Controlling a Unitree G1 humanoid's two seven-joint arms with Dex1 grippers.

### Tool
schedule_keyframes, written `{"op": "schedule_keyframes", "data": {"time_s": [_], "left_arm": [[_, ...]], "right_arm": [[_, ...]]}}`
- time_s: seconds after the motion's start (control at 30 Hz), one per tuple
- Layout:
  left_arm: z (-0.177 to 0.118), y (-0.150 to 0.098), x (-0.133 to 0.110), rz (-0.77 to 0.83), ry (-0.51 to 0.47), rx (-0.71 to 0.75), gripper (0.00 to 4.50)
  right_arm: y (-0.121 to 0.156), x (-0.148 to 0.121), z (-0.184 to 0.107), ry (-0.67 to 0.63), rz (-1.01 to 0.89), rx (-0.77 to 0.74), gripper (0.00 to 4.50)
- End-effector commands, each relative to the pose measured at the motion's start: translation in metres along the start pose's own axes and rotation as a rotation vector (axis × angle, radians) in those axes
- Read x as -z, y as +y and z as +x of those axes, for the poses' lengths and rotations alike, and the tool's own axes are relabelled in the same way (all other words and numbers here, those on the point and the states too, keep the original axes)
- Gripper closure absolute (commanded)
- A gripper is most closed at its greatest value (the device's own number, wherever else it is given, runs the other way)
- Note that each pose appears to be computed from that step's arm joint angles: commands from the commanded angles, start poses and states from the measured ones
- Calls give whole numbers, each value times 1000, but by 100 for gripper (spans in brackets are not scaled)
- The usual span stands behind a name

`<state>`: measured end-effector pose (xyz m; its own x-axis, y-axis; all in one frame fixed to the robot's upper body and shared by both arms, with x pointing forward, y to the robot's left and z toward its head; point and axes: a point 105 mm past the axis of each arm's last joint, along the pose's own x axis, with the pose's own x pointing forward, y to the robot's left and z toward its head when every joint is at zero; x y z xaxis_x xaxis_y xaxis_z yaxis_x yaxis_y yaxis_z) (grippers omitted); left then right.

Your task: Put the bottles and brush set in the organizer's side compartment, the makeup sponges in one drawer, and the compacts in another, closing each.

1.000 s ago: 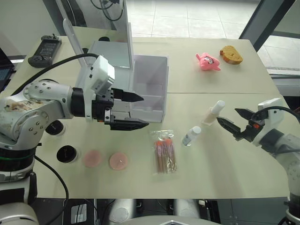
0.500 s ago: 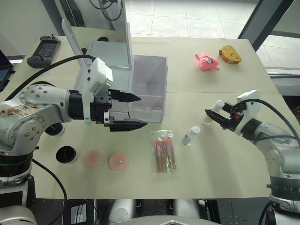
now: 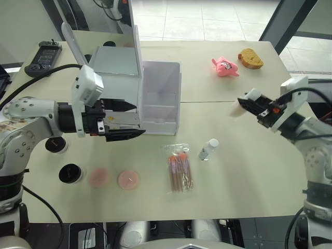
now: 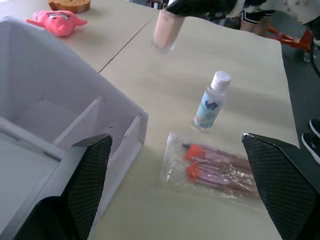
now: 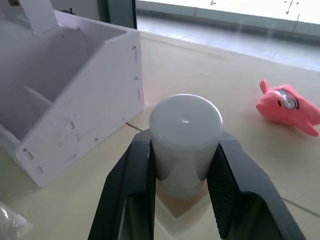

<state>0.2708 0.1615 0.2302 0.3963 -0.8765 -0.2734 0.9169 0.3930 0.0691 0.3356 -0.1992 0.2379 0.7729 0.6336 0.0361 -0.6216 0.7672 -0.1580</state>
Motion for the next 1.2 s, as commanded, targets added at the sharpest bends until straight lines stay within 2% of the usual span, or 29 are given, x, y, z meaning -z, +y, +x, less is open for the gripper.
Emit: {"op": "schedule_keyframes", "data": {"time_s": [0.03, 0.13, 0.3, 0.5, 0.67, 0.83, 0.93, 1.1, 1.2], "left_arm": [[-23, 8, -3, 64, -12, -93, 0], [-31, 7, 0, 58, -20, -140, 0], [-33, -7, 2, 41, -44, -157, 0], [-27, -18, -3, 31, -77, -132, 0], [-22, -20, -8, 38, -90, -113, 0], [-20, -22, -9, 39, -90, -95, 0], [-19, -22, -10, 38, -87, -85, 0], [-16, -23, -11, 43, -96, -58, 0], [-14, -22, -18, 52, -113, -42, 0]], "right_arm": [[35, -39, 23, -63, -33, -212, 345], [38, -49, 36, -47, -36, -265, 345], [34, -30, 42, 26, -18, -289, 345], [13, 32, 35, 237, -55, -201, 345], [9, 64, 27, 265, -31, -165, 345], [10, 74, 24, 262, -36, -155, 345], [10, 70, 21, 233, -22, -153, 345], [12, 36, 17, 94, 1, -171, 177], [14, 29, 9, 79, -6, -183, 77]]}}
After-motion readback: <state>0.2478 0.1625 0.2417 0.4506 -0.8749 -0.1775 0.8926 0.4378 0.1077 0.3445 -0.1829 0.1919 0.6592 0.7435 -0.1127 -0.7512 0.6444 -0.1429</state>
